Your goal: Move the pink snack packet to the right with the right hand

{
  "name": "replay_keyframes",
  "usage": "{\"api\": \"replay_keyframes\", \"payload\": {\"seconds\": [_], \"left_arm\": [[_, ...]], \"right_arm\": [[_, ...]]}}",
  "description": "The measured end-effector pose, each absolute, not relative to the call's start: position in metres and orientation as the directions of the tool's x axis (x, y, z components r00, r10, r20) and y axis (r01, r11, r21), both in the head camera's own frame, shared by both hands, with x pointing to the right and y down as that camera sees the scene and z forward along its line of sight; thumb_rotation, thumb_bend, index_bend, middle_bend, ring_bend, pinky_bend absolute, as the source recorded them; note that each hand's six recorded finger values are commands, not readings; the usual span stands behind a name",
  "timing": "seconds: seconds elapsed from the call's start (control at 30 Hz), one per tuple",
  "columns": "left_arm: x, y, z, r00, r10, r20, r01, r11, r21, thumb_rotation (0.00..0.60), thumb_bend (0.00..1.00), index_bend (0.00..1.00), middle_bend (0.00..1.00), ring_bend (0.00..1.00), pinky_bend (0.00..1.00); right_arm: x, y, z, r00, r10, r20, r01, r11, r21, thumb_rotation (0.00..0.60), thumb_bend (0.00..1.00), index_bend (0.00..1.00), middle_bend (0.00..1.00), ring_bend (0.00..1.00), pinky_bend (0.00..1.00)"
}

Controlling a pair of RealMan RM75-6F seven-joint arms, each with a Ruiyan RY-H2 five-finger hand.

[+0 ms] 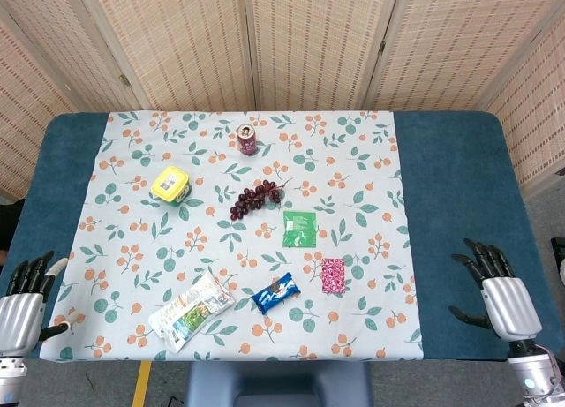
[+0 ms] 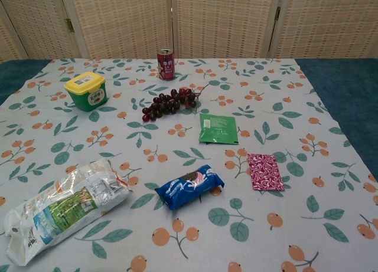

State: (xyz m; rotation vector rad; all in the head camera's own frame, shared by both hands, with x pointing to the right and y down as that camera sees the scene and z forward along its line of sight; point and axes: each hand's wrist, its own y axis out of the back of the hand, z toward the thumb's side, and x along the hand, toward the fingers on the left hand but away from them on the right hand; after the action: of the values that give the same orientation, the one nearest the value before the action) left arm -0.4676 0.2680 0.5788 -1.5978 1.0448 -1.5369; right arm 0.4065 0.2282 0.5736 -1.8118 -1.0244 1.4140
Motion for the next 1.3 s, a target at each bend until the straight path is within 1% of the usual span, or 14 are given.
{"api": "replay_keyframes", "payload": {"seconds": [0.13,0.2,0.23,0.3,0.33,0.37,0.4,0.47,0.63,0.93,1.13,1.3], "left_arm": [[-0.469,0.270,0.580,-0.020,-0.890,0.455,-0.096,-0.451,-0.887,0.600,0.24,0.16,0.07,0.07,0.00],[-0.470,0.271,0.580,-0.022,-0.890,0.455,-0.098,-0.451,-0.887,0.600,0.24,0.16,0.07,0.07,0.00],[-0.471,0.271,0.580,-0.023,-0.890,0.455,-0.100,-0.451,-0.887,0.600,0.24,0.16,0.07,0.07,0.00],[-0.473,0.272,0.580,-0.027,-0.890,0.455,-0.102,-0.451,-0.887,0.600,0.24,0.16,0.07,0.07,0.00],[-0.473,0.272,0.580,-0.029,-0.890,0.455,-0.103,-0.450,-0.887,0.600,0.24,0.16,0.07,0.07,0.00],[-0.474,0.272,0.580,-0.030,-0.890,0.455,-0.104,-0.450,-0.887,0.600,0.24,0.17,0.07,0.07,0.00],[-0.474,0.273,0.580,-0.031,-0.890,0.456,-0.106,-0.451,-0.887,0.600,0.24,0.17,0.07,0.07,0.00],[-0.475,0.274,0.581,-0.031,-0.889,0.457,-0.107,-0.452,-0.886,0.600,0.24,0.17,0.07,0.08,0.00],[-0.478,0.276,0.581,-0.036,-0.888,0.458,-0.112,-0.452,-0.885,0.600,0.24,0.18,0.07,0.08,0.00],[-0.481,0.278,0.580,-0.037,-0.890,0.455,-0.119,-0.449,-0.886,0.600,0.24,0.18,0.07,0.08,0.00],[-0.484,0.279,0.578,-0.040,-0.890,0.454,-0.123,-0.447,-0.886,0.600,0.24,0.19,0.07,0.08,0.00],[-0.486,0.280,0.579,-0.044,-0.889,0.456,-0.126,-0.448,-0.885,0.600,0.24,0.19,0.07,0.08,0.00]], "right_arm": [[0.389,0.223,0.587,0.154,0.837,-0.525,0.233,-0.547,-0.804,0.600,0.16,0.19,0.05,0.00,0.00],[0.381,0.221,0.593,0.169,0.825,-0.539,0.245,-0.565,-0.788,0.587,0.16,0.19,0.05,0.00,0.00],[0.375,0.220,0.597,0.180,0.817,-0.548,0.253,-0.577,-0.777,0.560,0.16,0.20,0.05,0.00,0.00],[0.367,0.218,0.603,0.194,0.803,-0.564,0.264,-0.596,-0.758,0.469,0.16,0.22,0.04,0.00,0.00],[0.362,0.218,0.607,0.202,0.791,-0.577,0.270,-0.612,-0.744,0.441,0.16,0.23,0.04,0.00,0.00],[0.358,0.218,0.610,0.209,0.781,-0.588,0.275,-0.624,-0.731,0.398,0.16,0.26,0.04,0.00,0.00],[0.354,0.217,0.613,0.216,0.771,-0.598,0.281,-0.636,-0.719,0.368,0.16,0.29,0.04,0.00,0.00],[0.343,0.215,0.621,0.236,0.747,-0.621,0.284,-0.665,-0.691,0.339,0.16,0.31,0.04,0.00,0.00],[0.313,0.212,0.642,0.289,0.695,-0.659,0.245,-0.719,-0.651,0.326,0.16,0.32,0.04,0.00,0.00],[0.261,0.210,0.678,0.370,0.623,-0.689,0.160,-0.773,-0.614,0.320,0.16,0.32,0.04,0.00,0.00],[0.241,0.214,0.699,0.388,0.589,-0.709,0.112,-0.793,-0.599,0.318,0.16,0.32,0.04,0.00,0.00],[0.230,0.215,0.711,0.398,0.575,-0.715,0.087,-0.800,-0.594,0.319,0.16,0.32,0.04,0.00,0.00]]}}
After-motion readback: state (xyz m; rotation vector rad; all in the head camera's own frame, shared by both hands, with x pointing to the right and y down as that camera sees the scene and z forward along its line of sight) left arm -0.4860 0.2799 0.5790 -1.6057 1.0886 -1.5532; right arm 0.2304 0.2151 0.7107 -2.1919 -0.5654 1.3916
